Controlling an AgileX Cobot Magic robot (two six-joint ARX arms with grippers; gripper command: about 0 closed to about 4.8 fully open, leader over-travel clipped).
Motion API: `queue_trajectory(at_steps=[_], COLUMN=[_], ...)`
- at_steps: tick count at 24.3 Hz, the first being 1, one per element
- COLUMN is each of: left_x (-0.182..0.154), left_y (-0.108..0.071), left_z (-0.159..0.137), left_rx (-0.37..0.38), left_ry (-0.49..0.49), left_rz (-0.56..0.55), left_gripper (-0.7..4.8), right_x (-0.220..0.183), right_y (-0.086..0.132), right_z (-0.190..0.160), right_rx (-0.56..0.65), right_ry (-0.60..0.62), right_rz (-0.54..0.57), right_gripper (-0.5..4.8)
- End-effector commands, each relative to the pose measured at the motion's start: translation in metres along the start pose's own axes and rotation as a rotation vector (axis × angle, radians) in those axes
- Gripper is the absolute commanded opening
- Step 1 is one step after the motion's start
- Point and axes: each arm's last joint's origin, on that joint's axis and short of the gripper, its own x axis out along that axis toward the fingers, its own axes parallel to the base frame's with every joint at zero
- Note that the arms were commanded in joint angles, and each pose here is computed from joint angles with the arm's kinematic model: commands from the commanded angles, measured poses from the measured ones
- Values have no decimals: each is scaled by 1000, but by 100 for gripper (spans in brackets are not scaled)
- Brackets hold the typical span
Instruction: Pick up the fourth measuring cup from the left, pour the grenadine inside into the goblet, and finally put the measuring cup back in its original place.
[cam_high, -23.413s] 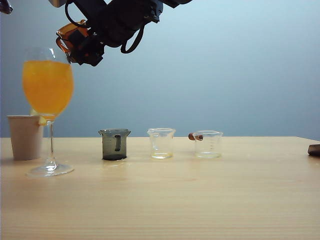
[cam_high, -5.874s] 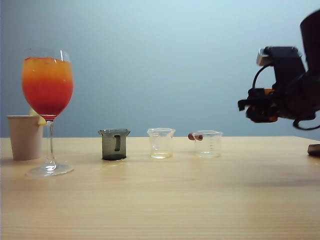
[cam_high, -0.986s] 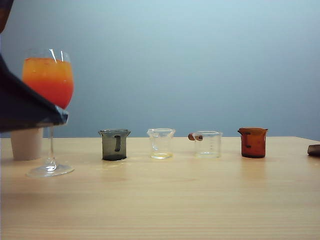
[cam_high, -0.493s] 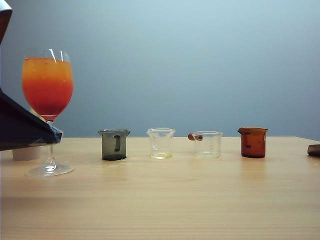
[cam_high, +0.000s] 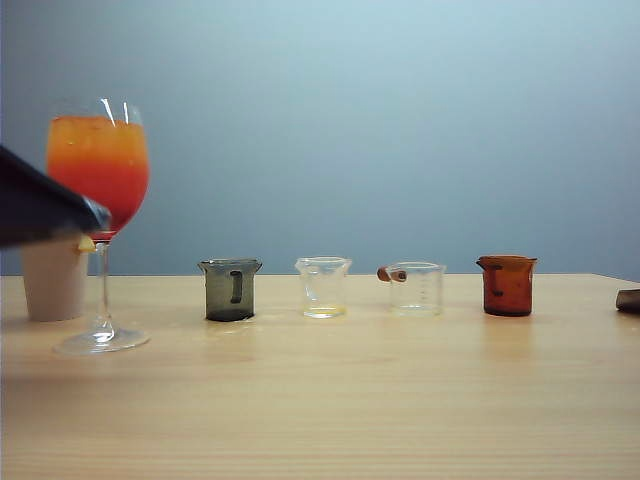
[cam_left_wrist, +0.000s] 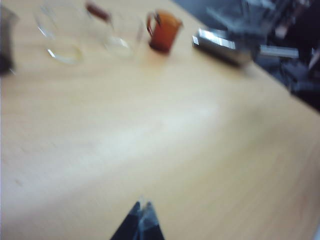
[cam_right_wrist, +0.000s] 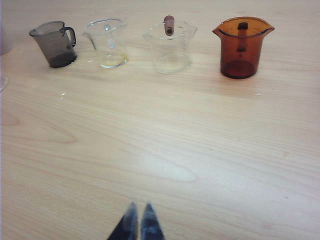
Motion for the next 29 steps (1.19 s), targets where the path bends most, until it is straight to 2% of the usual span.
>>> queue_trajectory(at_steps=[1,7,9,14,17,29], left_x=[-7,-32,-47,-69,-72,-69], left_y=[10,40,51,60,62,61], left_z=[11,31,37,43,43,42], left_rx=[-11,-8,5,44,38,31], left_ry=[-94,-344,-448,-586,-605,-586], left_rz=[49,351,513,721,779,754], left_gripper=[-3,-3,-3,-3,-3,-3], right_x=[0,-2,-4,-6,-7,-6], right_y=[-1,-13,-20,-28,-28,-28], right_z=[0,1,2,2,2,2], right_rx=[6,40,59,83,85,82], right_ry=[-5,-25,-34,-47,-48,-56], right_rz=[-12,-141,-212,-301,-304,-303], right_gripper=[22,22,22,22,22,22])
